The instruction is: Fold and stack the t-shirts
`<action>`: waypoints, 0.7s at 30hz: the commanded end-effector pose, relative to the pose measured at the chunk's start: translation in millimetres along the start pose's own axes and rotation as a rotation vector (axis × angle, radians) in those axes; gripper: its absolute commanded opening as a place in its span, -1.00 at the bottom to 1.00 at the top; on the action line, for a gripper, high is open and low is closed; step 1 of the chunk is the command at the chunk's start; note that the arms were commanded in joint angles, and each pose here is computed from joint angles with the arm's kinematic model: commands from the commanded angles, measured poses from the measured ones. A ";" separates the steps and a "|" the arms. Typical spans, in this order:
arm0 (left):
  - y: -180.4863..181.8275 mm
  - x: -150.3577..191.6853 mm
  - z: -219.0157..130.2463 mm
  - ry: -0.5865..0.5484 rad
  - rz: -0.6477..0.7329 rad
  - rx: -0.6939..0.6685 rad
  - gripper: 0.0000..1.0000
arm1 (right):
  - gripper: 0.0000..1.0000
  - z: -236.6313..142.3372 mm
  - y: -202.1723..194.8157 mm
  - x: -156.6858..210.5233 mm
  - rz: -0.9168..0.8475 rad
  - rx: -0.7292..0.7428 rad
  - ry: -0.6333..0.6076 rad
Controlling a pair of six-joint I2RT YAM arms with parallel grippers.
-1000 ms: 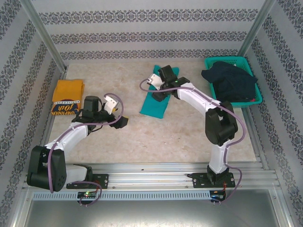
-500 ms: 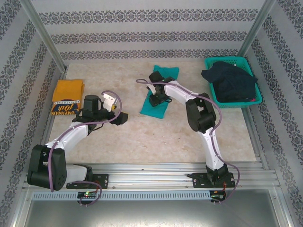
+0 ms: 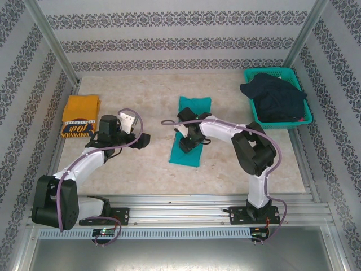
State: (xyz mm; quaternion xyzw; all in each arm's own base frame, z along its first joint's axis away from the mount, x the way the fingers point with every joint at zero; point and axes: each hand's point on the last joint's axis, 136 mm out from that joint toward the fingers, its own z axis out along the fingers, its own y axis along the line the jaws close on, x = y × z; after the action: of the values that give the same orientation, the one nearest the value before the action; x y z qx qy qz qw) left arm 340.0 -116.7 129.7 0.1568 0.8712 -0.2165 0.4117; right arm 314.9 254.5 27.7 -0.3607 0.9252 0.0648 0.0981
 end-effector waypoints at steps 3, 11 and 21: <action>6.1 -11.4 -3.5 -0.022 -0.090 -0.040 1.00 | 0.27 -46.7 24.2 -1.9 -0.229 -0.015 -0.142; 9.3 -4.7 -1.7 -0.014 -0.144 -0.054 1.00 | 0.29 -53.0 67.7 30.2 -0.682 0.013 -0.145; 10.2 4.2 -0.4 0.010 -0.145 -0.057 1.00 | 0.24 -20.8 74.5 32.9 -0.700 0.009 -0.075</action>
State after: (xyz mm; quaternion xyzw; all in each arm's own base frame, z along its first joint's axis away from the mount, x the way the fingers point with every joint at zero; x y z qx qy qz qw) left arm 342.9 -110.1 127.3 0.0898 0.8844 -0.2240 0.3996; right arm 236.6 280.4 52.1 -0.6422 0.7498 0.0459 0.1527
